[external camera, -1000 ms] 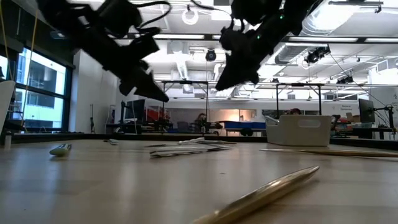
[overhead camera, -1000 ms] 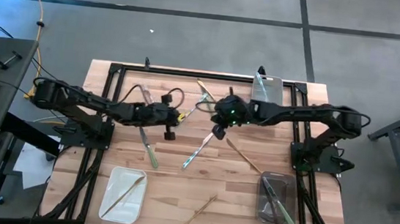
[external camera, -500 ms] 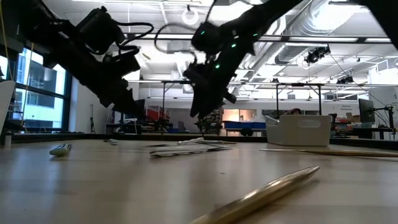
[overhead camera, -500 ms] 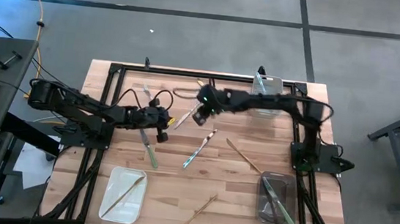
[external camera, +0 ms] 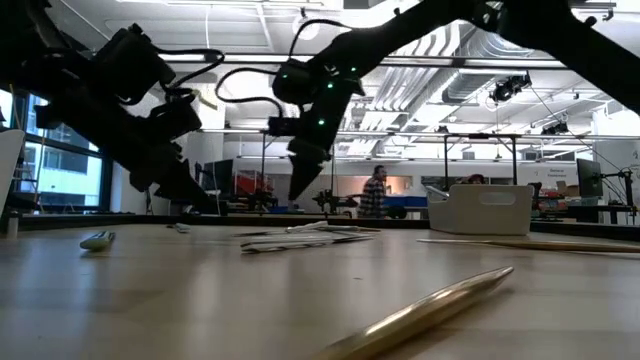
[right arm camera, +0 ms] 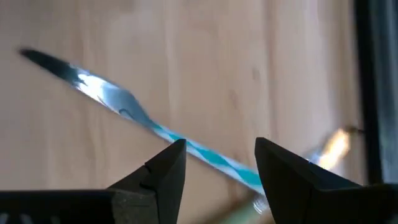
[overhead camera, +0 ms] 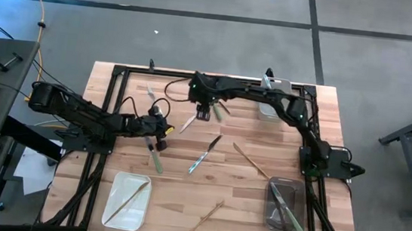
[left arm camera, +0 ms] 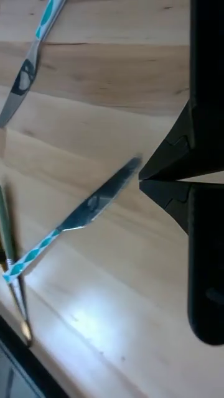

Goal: Sort silverware by color (type)
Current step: Put the blue patterned table knife into the gray bin

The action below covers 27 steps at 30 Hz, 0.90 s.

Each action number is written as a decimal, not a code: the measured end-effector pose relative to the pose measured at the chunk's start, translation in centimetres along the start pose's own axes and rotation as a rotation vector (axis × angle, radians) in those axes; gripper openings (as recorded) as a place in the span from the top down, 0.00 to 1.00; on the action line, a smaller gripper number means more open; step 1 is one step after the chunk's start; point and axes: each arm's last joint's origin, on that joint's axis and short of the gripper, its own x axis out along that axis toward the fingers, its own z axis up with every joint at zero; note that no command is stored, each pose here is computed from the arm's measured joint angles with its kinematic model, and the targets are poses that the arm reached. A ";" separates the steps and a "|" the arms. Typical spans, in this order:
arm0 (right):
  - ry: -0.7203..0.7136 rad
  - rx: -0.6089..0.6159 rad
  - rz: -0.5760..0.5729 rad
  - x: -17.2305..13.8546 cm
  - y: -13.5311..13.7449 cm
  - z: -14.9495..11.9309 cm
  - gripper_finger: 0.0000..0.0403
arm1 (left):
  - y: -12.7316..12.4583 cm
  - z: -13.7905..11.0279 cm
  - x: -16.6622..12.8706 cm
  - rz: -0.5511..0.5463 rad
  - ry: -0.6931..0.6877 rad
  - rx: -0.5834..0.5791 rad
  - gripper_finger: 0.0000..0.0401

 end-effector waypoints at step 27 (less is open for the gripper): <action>0.050 0.389 0.004 4.7 9.0 1.5 0.99 | -0.7 -2.0 -0.8 0.037 0.030 -0.111 1.00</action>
